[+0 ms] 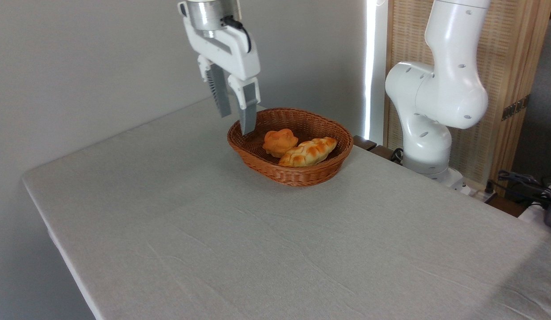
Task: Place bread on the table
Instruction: 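Lower the open gripper over the small round orange roll in the basket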
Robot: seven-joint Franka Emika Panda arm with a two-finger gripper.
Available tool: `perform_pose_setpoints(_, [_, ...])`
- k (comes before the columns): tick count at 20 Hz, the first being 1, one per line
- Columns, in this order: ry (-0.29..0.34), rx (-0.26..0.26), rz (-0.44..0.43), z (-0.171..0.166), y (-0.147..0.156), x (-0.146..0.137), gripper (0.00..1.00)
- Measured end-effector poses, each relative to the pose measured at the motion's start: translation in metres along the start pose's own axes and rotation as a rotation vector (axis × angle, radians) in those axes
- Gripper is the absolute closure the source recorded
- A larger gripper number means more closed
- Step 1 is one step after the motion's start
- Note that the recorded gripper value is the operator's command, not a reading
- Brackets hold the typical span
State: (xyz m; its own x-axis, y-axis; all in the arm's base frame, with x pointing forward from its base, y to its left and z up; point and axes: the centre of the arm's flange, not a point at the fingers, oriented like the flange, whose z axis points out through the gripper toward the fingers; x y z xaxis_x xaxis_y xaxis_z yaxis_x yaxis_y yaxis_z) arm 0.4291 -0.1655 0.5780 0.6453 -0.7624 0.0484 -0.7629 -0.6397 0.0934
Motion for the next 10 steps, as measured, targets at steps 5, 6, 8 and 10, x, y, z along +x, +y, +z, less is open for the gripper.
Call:
perform_pose_setpoints(5, [-0.079, 0.005, 0.084, 0.04, 0.072, -0.015, 0.0])
perform_pose_setpoints(6, [-0.104, 0.005, 0.097, 0.052, 0.081, -0.017, 0.0])
perform_pose_setpoints(8, [-0.157, -0.001, 0.119, 0.078, 0.094, -0.02, 0.0])
perform_pose_setpoints(10, [-0.191, -0.002, 0.134, 0.103, 0.102, -0.022, 0.0])
